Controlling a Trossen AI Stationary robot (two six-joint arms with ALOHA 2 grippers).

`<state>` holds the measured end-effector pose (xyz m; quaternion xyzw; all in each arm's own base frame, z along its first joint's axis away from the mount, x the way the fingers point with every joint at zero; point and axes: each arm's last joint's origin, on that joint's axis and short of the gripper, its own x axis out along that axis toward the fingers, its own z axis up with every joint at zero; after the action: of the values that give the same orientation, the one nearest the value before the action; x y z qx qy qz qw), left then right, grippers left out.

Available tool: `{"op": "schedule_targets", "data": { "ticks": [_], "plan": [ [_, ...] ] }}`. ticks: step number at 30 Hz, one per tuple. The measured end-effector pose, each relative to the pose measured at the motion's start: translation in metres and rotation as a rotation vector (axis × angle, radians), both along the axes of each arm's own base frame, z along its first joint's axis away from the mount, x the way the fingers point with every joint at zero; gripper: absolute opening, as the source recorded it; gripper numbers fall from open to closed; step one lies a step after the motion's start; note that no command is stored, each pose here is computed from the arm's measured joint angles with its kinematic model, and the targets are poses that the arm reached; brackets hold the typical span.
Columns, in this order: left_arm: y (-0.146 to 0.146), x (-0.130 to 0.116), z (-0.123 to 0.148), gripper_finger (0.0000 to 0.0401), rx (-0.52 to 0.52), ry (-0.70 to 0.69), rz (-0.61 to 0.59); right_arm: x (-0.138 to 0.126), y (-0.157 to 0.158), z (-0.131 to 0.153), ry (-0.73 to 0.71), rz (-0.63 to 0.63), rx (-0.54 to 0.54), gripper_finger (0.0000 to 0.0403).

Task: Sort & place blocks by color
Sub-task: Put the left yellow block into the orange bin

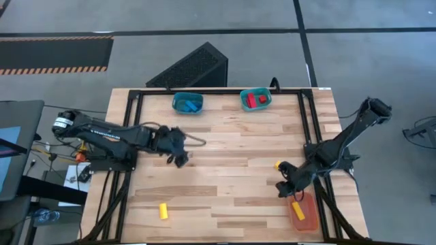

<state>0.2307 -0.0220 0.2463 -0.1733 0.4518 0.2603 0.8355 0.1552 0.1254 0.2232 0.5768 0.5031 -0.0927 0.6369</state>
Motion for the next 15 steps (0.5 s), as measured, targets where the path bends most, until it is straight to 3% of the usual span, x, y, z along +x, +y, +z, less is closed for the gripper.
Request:
{"op": "schedule_targets", "data": {
  "ticks": [5, 10, 15],
  "plan": [
    [-0.027, -0.024, -0.013, 0.0306, 0.026, 0.112, -0.086, 0.037, -0.001, 0.004, -0.26, -0.092, -0.018, 0.0102],
    [-0.049, -0.045, -0.021, 0.0306, -0.016, 0.189, -0.05, 0.085, -0.006, 0.005, -0.559, -0.16, -0.025, 0.0086],
    [-0.081, -0.057, -0.022, 0.0306, -0.077, 0.154, -0.146, 0.124, 0.002, 0.015, -0.625, -0.026, -0.002, 0.007]
  ]
}}
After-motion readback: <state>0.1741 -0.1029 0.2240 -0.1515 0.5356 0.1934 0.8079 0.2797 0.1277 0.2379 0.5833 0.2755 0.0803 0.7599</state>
